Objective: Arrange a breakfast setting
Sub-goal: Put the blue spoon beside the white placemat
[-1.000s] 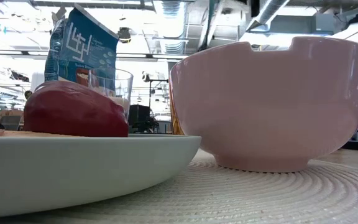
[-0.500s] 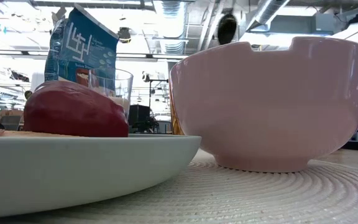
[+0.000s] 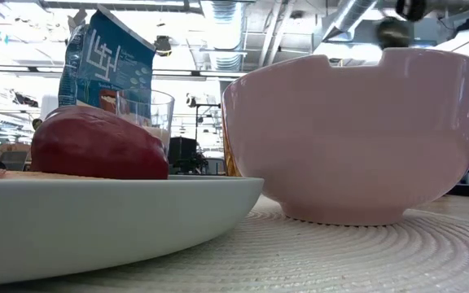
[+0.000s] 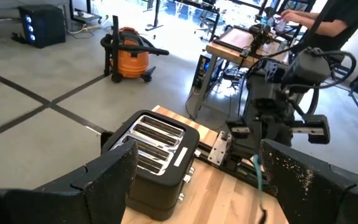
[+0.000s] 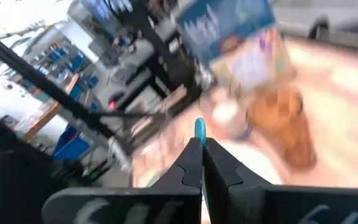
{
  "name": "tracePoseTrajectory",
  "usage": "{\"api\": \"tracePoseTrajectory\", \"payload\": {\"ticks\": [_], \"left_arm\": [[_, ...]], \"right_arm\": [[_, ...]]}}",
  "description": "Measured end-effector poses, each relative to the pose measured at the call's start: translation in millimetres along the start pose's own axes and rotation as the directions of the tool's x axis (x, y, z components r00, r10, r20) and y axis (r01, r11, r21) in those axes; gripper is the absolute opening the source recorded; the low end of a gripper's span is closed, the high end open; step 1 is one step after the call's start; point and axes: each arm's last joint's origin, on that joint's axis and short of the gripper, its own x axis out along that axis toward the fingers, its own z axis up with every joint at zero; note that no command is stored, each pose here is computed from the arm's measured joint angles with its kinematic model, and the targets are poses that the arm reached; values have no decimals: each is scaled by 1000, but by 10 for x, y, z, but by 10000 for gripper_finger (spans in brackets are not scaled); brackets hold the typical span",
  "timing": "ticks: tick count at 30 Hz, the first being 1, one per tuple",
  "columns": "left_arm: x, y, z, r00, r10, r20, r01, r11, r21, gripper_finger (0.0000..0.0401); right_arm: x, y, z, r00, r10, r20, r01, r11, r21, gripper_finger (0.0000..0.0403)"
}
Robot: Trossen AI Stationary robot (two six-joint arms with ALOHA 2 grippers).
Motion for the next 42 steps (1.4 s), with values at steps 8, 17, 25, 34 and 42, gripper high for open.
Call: {"api": "tracePoseTrajectory", "payload": {"ticks": [8, 17, 25, 34, 42], "left_arm": [[-1, 0, 1, 1000, 0, 0, 0, 1000, 0, 322], [-1, 5, -18, 1000, 6, -18, -6, 1000, 6, 322], [-1, 11, -32, 999, 11, -32, -11, 1000, 11, 322], [-1, 11, -32, 999, 11, -32, -10, 1000, 11, 322], [-1, 10, -31, 999, 10, -31, -10, 1000, 11, 322]], "right_arm": [[-140, 14, -177, 984, 37, -174, -10, 988, 153, 17], [-140, -79, -581, 947, -24, -320, 97, 972, 215, 17], [-29, -164, -971, 964, 65, -257, 24, 944, 328, 17], [63, -447, -1452, 946, 24, -323, 128, 888, 441, 17], [139, -587, -1681, 958, 127, -255, 37, 832, 553, 17]]}}
